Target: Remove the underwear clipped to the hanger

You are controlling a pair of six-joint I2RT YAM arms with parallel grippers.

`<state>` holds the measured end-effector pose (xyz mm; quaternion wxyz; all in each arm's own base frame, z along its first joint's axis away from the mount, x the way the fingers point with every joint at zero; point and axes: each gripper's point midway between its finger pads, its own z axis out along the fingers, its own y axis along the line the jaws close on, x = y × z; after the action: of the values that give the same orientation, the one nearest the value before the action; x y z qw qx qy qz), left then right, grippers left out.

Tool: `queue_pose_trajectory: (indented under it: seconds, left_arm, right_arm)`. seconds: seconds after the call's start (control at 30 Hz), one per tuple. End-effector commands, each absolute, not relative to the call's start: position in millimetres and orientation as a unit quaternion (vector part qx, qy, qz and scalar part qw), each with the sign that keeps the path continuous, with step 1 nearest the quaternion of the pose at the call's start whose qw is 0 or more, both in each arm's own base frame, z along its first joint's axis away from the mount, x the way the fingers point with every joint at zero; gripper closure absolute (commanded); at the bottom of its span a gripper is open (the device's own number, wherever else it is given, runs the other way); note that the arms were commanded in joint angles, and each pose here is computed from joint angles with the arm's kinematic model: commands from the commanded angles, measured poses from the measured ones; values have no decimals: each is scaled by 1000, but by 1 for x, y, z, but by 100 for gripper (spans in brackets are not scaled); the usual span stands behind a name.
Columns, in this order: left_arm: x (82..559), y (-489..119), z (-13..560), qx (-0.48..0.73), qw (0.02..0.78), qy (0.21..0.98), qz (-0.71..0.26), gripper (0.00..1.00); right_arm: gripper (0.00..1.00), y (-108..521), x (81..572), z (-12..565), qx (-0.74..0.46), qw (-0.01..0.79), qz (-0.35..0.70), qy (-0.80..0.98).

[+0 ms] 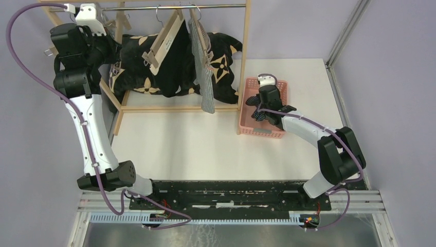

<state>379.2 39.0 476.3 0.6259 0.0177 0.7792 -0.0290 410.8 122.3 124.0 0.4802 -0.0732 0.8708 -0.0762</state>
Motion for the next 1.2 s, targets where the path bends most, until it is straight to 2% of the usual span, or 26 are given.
queue_pose_trajectory:
  seconds: [0.0,0.43,0.5,0.57,0.6,0.63,0.7,0.77,0.87,0.9,0.93,1.03,1.17]
  left_arm:
    - [397,50,499,22,660,751,-11,97]
    - [417,62,508,3,686,727,-14,97]
    - [419,67,506,-10,684,729,-9,89]
    - [416,70,505,-20,682,731,-1,71]
    - [413,71,506,-23,683,730,2,65]
    - [410,71,507,-25,684,729,5,61]
    - [401,70,513,-24,693,721,9,57]
    - [392,70,520,-26,701,712,18,55]
    - [380,75,528,-37,708,704,37,53]
    - [377,75,530,-40,709,703,40,52]
    - [374,76,531,-41,710,701,43,52]
    - [363,75,537,-46,715,696,48,49]
    - [340,78,554,-55,732,676,72,48]
  right_arm:
    - [99,135,431,146,-58,515,-46,854]
    - [99,132,436,121,-59,495,-49,866]
    - [99,130,437,118,-52,491,-51,868]
    - [99,126,437,114,-46,486,-53,871]
    - [97,126,437,113,-45,485,-53,872]
    - [89,125,437,112,-42,483,-54,873]
    - [83,124,437,111,-40,481,-55,874]
    - [77,123,437,112,-37,480,-57,875]
    - [75,120,436,115,-33,481,-60,874]
    - [69,120,436,116,-33,482,-60,874]
    - [59,119,436,117,-32,482,-61,873]
    - [53,116,438,128,-31,492,-67,867]
    - [40,112,440,155,-31,516,-72,853]
